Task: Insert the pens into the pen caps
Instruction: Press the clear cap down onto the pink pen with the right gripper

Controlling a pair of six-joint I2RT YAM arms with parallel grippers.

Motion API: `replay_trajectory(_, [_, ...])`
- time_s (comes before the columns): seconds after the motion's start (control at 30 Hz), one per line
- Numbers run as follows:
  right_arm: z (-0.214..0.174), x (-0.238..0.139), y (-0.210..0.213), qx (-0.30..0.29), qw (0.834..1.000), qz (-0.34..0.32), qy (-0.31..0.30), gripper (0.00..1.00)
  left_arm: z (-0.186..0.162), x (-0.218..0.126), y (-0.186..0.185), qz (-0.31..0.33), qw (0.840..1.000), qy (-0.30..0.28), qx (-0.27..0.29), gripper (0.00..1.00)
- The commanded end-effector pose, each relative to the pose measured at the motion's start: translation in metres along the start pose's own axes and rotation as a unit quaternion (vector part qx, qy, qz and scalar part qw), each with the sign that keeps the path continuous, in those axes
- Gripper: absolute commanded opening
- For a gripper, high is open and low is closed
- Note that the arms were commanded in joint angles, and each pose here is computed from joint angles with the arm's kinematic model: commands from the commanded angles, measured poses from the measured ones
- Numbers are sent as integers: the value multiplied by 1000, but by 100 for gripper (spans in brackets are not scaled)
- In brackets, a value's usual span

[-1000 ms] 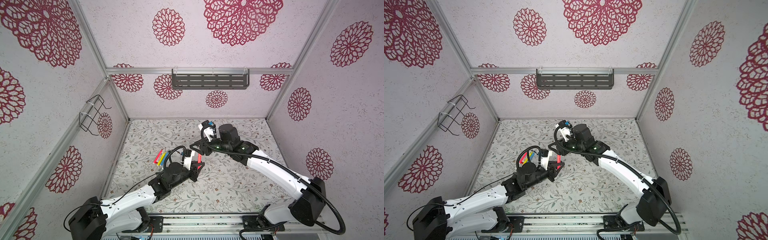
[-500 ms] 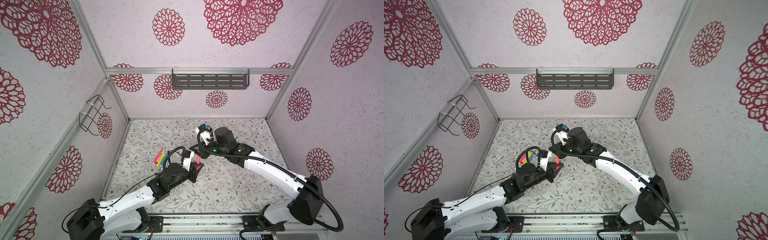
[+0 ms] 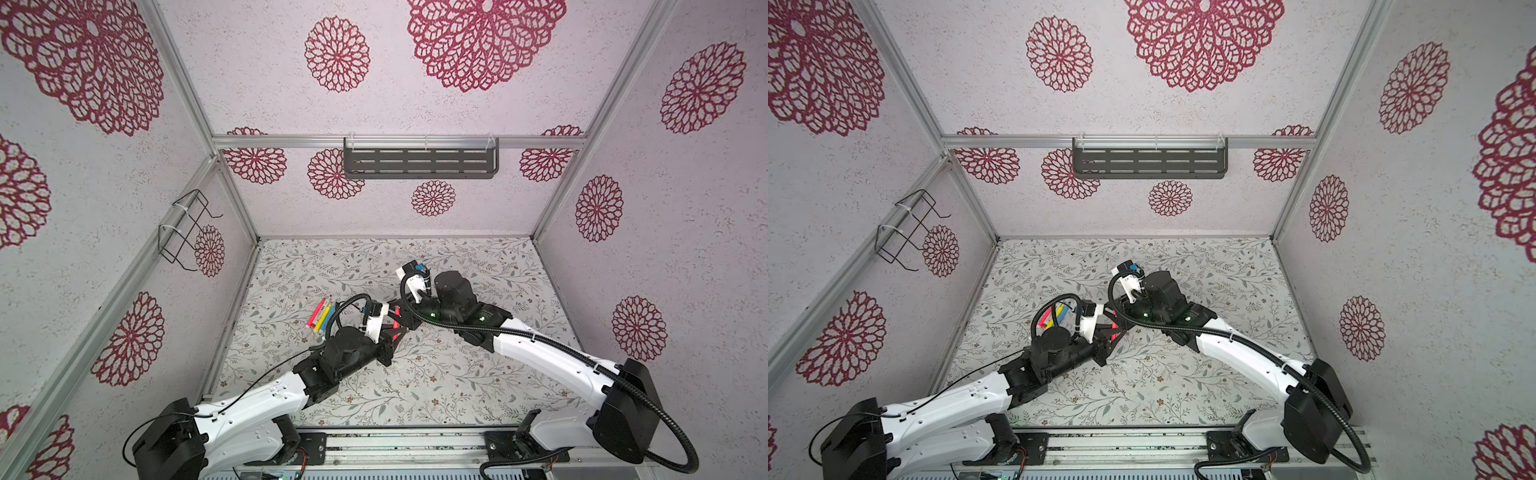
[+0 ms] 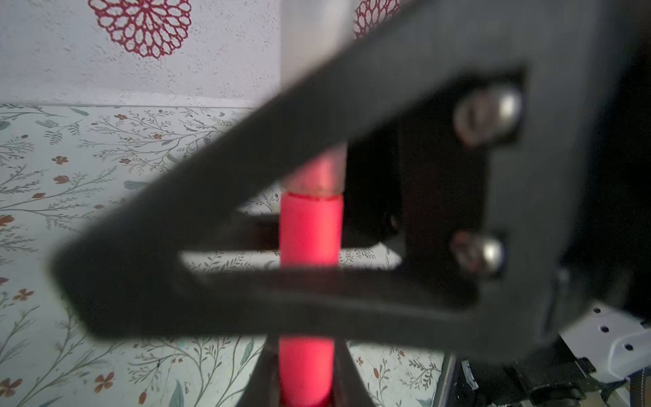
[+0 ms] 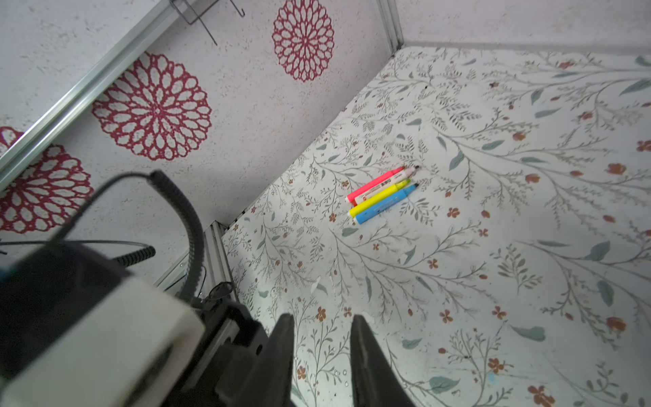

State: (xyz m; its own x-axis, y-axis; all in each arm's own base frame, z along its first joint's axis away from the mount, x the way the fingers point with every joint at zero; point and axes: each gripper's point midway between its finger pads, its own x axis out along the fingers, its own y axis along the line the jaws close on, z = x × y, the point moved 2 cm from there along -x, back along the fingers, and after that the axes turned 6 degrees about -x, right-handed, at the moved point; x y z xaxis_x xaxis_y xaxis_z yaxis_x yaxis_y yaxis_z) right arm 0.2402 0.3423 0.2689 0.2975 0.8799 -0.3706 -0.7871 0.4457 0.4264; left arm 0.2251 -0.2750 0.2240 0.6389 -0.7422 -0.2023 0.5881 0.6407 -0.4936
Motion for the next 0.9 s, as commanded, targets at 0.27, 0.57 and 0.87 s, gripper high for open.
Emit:
replay_trajectory(0.27, [38,-38,14,-37,998,-23,-48,60,33,-7,-12,-22,998,-66,-10,0])
replay_trajectory(0.57, [82,-55,22,-58,995,-29,-74,61,31,-7,-12,-23,998,-59,-8,0])
replay_trajectory(0.87, [86,-43,19,-55,996,-20,-61,43,31,-8,-12,-23,998,-58,-6,0])
